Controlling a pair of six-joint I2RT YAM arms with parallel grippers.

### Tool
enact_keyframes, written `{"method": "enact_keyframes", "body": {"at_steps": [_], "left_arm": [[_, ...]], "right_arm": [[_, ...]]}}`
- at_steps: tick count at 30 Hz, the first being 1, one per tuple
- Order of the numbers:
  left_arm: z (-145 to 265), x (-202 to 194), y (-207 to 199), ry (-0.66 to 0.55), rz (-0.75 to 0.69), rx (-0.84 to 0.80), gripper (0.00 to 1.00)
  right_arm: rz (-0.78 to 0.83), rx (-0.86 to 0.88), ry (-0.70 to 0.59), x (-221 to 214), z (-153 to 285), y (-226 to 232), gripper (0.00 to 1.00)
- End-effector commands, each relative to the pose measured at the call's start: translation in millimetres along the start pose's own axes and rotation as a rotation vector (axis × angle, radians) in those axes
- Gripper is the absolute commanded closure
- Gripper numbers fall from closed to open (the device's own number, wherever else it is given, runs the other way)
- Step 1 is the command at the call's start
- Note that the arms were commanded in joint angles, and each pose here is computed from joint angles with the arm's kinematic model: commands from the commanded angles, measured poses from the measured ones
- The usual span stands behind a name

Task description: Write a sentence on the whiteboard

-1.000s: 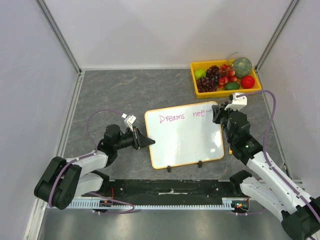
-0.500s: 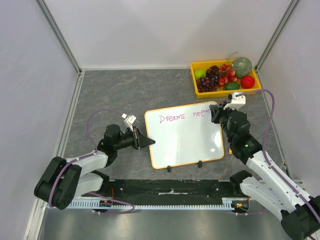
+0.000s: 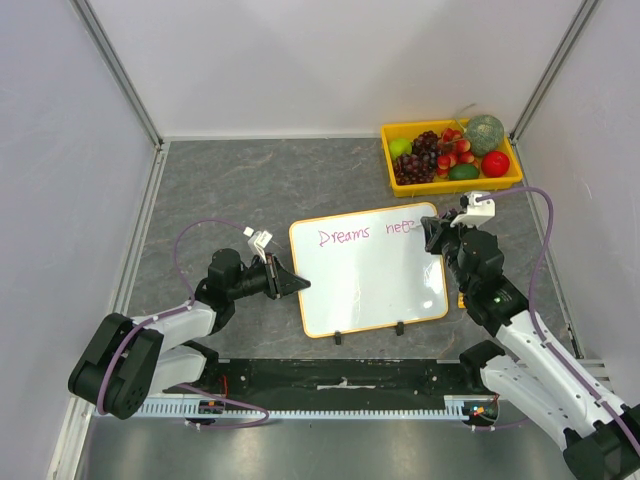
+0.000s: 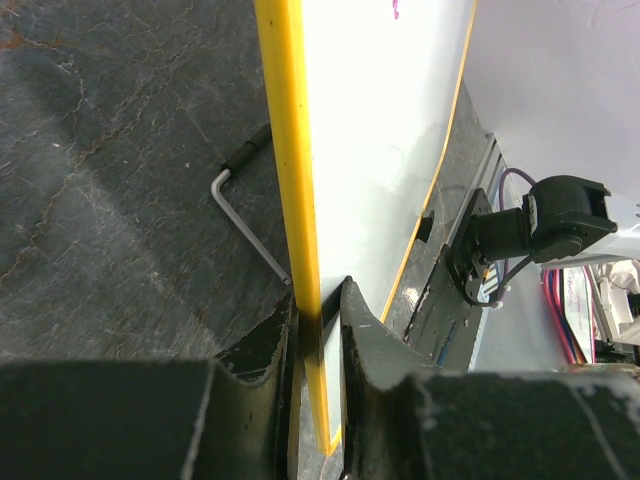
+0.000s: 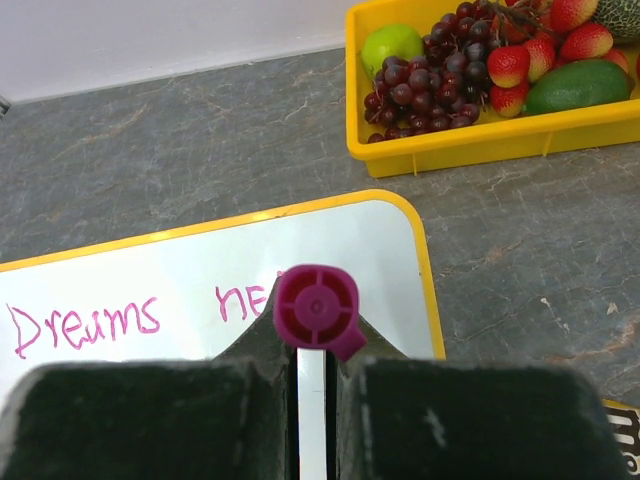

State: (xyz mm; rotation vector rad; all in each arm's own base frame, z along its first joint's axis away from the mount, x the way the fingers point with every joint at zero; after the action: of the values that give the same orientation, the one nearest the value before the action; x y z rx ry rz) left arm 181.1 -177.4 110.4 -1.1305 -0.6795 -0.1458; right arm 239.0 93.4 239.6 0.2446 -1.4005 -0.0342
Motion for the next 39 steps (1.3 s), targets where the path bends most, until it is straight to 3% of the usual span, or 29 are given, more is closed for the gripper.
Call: {"method": "enact_keyframes", "body": {"at_steps": [1, 10, 32, 39], "left_arm": [[0, -3, 16, -0.003, -0.058, 0.084, 0.98], [-1, -3, 15, -0.002, -0.058, 0.082, 0.98], [0, -3, 16, -0.004, -0.057, 0.087, 0.98], [0, -3, 16, -0.003, -0.058, 0.084, 0.98]], "right_arm": [[-0.005, -0.013, 0.011, -5, 2, -3, 1.00], [0.009, -0.045, 0.018, -5, 3, -7, 1.00], [-0.012, -0.032, -0.122, 53, 2, 3, 1.00], [0.014, -0.050, -0.106, 54, -11, 5, 1.00]]}}
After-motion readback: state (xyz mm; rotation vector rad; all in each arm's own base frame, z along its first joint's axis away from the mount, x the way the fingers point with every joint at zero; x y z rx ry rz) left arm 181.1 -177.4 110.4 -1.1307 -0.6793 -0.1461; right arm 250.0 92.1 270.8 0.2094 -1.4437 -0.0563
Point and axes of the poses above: each gripper's point midway between its finger pads, its own z axis back along the fingers, its own y axis along the line the jaws close on, x = y × z, the point moved 6 cm from there along z, back along the fingers, and after that the axes turned 5 degrees about z, right-handed, at the moved point
